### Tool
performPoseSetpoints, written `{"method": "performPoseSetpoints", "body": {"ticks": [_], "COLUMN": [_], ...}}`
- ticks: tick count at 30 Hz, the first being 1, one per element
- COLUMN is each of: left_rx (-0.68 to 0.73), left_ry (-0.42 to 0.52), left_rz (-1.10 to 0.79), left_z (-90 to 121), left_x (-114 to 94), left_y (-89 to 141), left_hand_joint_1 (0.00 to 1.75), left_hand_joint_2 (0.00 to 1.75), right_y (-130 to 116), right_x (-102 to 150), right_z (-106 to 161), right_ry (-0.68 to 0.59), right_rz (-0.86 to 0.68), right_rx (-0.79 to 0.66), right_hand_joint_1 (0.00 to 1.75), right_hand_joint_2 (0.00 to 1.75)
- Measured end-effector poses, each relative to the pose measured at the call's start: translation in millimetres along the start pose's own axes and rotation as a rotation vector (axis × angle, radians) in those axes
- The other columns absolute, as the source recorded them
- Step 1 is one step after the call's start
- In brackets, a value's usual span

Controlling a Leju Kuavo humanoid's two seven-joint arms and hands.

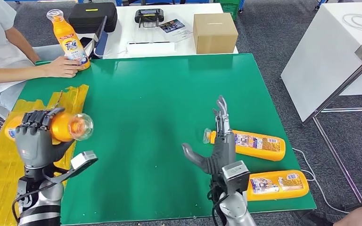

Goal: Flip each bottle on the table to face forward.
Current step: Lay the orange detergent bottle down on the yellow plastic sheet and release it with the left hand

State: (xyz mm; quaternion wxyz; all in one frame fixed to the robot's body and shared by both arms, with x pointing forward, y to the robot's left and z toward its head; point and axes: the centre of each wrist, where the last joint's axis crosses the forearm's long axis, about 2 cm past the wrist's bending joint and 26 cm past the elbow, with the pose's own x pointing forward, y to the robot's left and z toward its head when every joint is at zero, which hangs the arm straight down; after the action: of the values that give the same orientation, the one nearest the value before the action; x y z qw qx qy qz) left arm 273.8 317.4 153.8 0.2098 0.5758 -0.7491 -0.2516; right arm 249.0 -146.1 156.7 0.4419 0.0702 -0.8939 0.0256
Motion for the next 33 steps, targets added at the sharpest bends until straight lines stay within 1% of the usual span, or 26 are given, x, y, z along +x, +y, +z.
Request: {"method": "performPoseSetpoints", "body": {"ticks": [3,6,11,15,18,24,29,33], "left_rx": [-0.076,-0.122,-0.206,-0.266,-0.312,-0.383,-0.428,-0.457], "left_ry": [-0.034,-0.048,-0.095,-0.127,-0.110,-0.054,0.040,0.043], "left_rz": [-0.054,-0.078,-0.117,-0.146,-0.169,-0.200,-0.223,-0.220], "left_z": [21.5,35.8,52.8,61.2,66.8,69.9,60.1,55.6], "left_x": [-5.0,-9.0,-15.2,-20.5,-26.1,-37.1,-48.2,-55.2], "left_y": [7.6,12.7,15.5,14.3,10.1,-5.1,-27.9,-38.7], "left_hand_joint_1": [1.75,1.75,1.75,1.75,1.75,1.75,1.75,1.75], "left_hand_joint_2": [1.75,1.75,1.75,1.75,1.75,1.75,1.75,1.75], "right_y": [-14.3,-23.8,-38.3,-47.1,-49.4,-49.6,-46.5,-43.3], "right_x": [1.0,1.8,0.9,-0.3,-0.6,-1.3,-3.1,-4.7], "right_z": [2.0,2.3,1.9,1.8,1.2,-2.2,-6.8,-8.0], "right_ry": [-0.011,-0.019,-0.012,-0.008,-0.009,-0.015,-0.018,-0.014], "right_rz": [0.003,0.009,-0.006,-0.011,-0.018,-0.014,-0.018,-0.022], "right_rx": [-0.018,-0.025,-0.053,-0.062,-0.055,-0.038,-0.011,0.005], "right_hand_joint_1": [0.00,0.00,0.00,0.00,0.00,0.00,0.00,0.00], "right_hand_joint_2": [1.75,1.75,1.75,1.75,1.75,1.75,1.75,1.75]}}
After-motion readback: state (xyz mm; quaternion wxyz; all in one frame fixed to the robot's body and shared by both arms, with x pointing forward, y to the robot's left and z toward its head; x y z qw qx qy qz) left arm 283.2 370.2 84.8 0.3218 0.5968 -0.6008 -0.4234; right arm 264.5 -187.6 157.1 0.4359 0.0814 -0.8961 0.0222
